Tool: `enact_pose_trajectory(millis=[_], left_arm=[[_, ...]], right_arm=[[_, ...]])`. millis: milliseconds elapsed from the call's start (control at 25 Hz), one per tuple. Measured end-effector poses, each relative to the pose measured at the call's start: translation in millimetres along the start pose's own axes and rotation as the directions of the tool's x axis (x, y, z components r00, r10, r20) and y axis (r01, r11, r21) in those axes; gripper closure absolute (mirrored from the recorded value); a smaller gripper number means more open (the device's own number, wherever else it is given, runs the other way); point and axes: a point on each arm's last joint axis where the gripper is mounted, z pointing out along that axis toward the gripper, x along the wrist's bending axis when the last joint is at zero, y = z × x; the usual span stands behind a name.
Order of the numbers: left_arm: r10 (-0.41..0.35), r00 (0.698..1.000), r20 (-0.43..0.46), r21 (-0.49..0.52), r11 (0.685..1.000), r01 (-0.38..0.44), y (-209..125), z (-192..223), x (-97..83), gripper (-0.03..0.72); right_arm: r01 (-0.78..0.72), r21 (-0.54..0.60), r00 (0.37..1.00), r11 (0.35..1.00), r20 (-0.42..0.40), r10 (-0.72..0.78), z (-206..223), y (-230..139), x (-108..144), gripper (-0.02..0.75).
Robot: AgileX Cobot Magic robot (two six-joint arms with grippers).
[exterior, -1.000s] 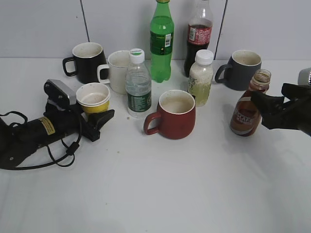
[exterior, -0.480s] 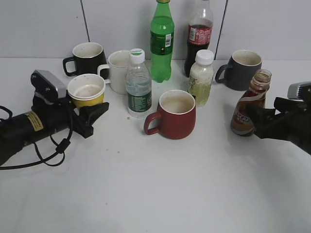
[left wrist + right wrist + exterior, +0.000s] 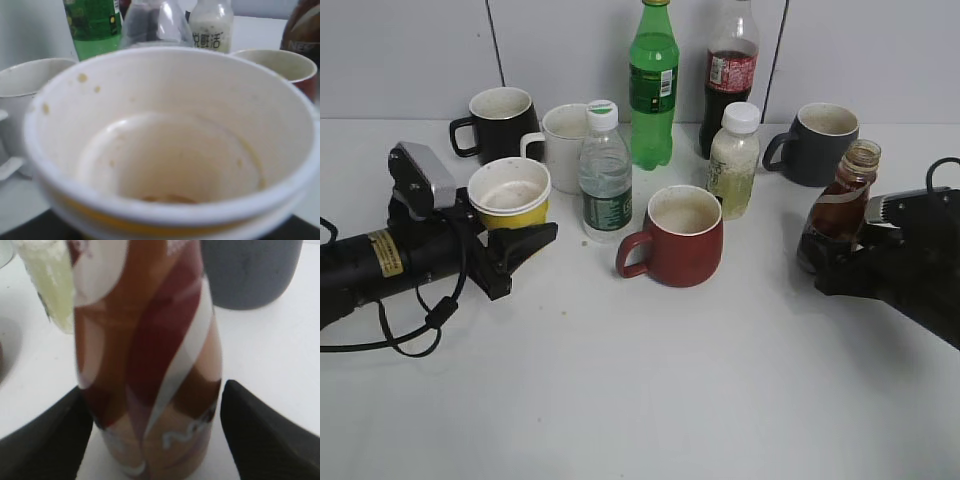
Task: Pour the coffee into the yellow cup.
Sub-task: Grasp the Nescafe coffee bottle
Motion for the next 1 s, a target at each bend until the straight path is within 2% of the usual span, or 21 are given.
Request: enact_pose_trajectory(millis=[280, 520, 680, 840, 1000], left_arm=[[-0.023, 0.998, 0.060, 0.009, 1.000, 0.023, -0.4, 1.0, -6.7, 0.258], [-0.034, 0.993, 0.115, 0.010, 0.999, 0.033, 2.2, 9.9, -22.9, 0.258], [-0.037, 0.990, 0.138, 0.010, 0.999, 0.036, 3.5, 13.4, -29.9, 0.258], [-0.071, 0.988, 0.139, 0.013, 0.997, 0.070, 4.1, 13.7, -30.4, 0.258], [-0.060, 0.986, 0.158, 0.001, 0.998, 0.061, 10.9, 12.5, -31.6, 0.258]], right_arm=[[0.014, -0.030, 1.000, 0.999, -0.007, -0.014, 21.4, 0.6, -3.6, 0.149], [0.023, -0.052, 1.000, 0.998, -0.019, -0.024, 34.0, 2.2, -5.1, 0.150], [0.025, -0.054, 0.999, 0.998, -0.020, -0.026, 36.7, 0.4, -5.5, 0.238], [0.027, -0.060, 0.999, 0.998, -0.022, -0.029, 36.9, -0.2, -5.3, 0.237], [0.045, -0.060, 0.997, 0.997, -0.065, -0.049, 36.3, 0.1, -1.2, 0.237]])
